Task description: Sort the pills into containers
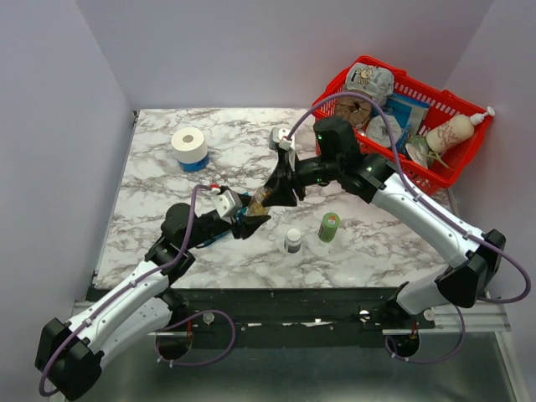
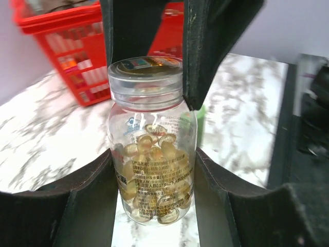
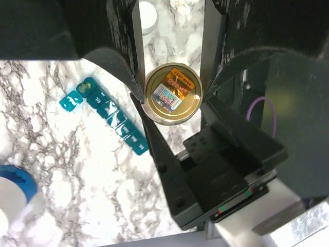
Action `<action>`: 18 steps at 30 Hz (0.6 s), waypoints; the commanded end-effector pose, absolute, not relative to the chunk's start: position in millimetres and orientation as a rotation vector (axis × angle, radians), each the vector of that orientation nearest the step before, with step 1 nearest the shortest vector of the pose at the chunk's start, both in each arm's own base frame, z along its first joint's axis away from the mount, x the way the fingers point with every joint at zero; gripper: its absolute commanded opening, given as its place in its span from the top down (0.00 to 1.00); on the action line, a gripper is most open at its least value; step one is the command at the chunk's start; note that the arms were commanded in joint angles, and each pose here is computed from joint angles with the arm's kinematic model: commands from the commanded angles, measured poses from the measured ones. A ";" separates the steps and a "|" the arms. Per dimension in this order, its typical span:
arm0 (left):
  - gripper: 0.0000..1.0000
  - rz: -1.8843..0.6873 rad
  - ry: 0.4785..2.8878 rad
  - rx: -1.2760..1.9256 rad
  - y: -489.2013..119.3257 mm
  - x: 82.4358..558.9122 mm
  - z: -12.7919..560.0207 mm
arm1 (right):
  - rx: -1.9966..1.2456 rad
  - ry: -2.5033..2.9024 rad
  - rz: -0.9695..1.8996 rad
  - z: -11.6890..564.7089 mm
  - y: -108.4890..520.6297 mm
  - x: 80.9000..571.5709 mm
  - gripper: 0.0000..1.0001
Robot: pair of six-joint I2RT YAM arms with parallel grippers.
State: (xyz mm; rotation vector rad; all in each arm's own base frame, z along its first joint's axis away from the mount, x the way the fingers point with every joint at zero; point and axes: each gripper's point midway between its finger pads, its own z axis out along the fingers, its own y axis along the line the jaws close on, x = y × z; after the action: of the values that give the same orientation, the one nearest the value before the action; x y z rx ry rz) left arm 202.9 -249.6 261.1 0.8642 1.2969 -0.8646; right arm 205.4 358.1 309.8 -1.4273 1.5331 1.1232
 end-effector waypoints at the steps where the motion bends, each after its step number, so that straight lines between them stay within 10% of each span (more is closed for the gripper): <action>1: 1.00 -0.732 1.065 0.606 -233.9 233.4 350.2 | -1.222 1.810 1.176 277.0 375.9 222.2 0.74; 9: 1.00 -0.801 1.165 0.805 -248.7 212.9 304.4 | -1.508 1.406 1.126 341.7 350.7 200.5 0.06; 18: 1.00 -1.039 1.116 1.103 -263.1 159.9 285.8 | -1.958 0.789 1.052 346.8 315.7 142.2 0.00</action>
State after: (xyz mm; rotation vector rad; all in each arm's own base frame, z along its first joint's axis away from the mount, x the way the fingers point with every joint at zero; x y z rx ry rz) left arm 194.6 -253.5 273.1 0.9166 1.2334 -0.8961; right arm 182.4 335.0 364.2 -1.7470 1.0735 0.9890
